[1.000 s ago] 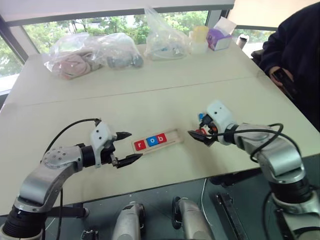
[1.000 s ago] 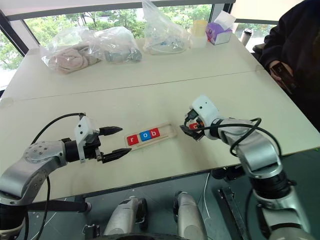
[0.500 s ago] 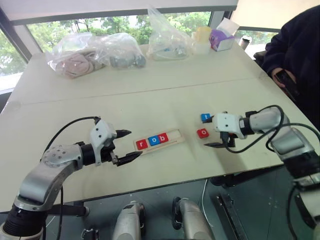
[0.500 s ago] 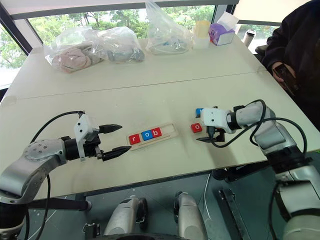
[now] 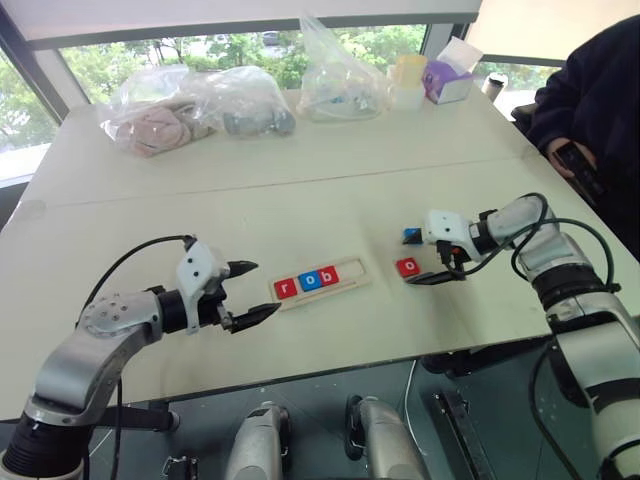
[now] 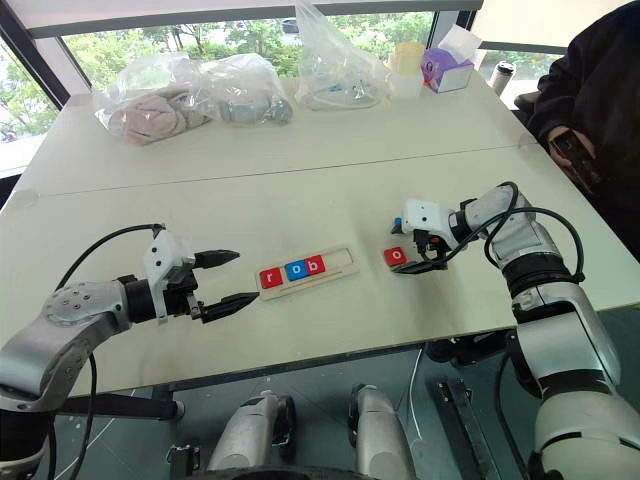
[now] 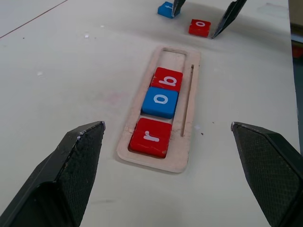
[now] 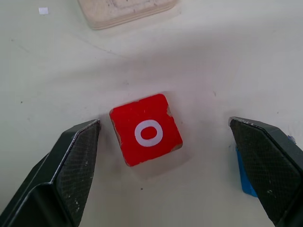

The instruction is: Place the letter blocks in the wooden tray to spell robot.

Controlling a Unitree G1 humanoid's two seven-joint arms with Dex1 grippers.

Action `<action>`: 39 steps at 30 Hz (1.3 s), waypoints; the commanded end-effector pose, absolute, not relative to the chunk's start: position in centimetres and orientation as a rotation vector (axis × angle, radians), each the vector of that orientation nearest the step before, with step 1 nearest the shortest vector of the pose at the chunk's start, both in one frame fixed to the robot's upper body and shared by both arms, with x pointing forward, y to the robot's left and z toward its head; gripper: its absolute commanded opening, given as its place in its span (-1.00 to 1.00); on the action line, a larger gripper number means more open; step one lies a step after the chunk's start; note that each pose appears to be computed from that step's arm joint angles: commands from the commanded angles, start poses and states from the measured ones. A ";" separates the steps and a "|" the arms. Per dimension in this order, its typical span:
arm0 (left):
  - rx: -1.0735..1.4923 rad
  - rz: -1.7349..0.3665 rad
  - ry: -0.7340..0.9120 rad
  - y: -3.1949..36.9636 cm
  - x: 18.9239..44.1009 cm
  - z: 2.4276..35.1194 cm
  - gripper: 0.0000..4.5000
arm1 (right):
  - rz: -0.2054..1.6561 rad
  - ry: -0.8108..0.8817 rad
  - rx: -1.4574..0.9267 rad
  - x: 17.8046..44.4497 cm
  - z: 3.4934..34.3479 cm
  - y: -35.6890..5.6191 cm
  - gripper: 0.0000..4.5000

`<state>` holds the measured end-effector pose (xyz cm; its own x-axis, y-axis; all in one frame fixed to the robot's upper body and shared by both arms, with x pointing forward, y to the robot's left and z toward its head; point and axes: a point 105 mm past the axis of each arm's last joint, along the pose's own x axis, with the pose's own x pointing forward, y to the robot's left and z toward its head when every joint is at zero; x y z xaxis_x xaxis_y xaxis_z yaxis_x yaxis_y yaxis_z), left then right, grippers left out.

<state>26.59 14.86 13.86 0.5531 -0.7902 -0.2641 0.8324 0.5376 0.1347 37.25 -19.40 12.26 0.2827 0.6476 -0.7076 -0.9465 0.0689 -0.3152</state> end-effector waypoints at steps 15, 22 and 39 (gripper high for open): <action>0.303 -0.965 0.125 15.1 26.4 15.2 1.00 | 1.326 0.346 -0.805 37.8 14.0 -16.8 -0.50; 0.305 -0.965 0.121 15.1 26.6 15.2 1.00 | 1.424 0.252 -0.865 37.5 15.8 -13.2 -0.50; 0.292 -0.935 0.112 15.1 26.1 15.1 1.00 | 1.522 0.245 -0.918 37.1 14.1 -9.6 -0.50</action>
<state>26.30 15.11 13.76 0.5770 -0.7743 -0.2600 0.8163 0.5570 0.1527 36.77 -10.24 12.68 0.0836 0.7332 -0.6748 -0.9325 -0.1813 -0.3125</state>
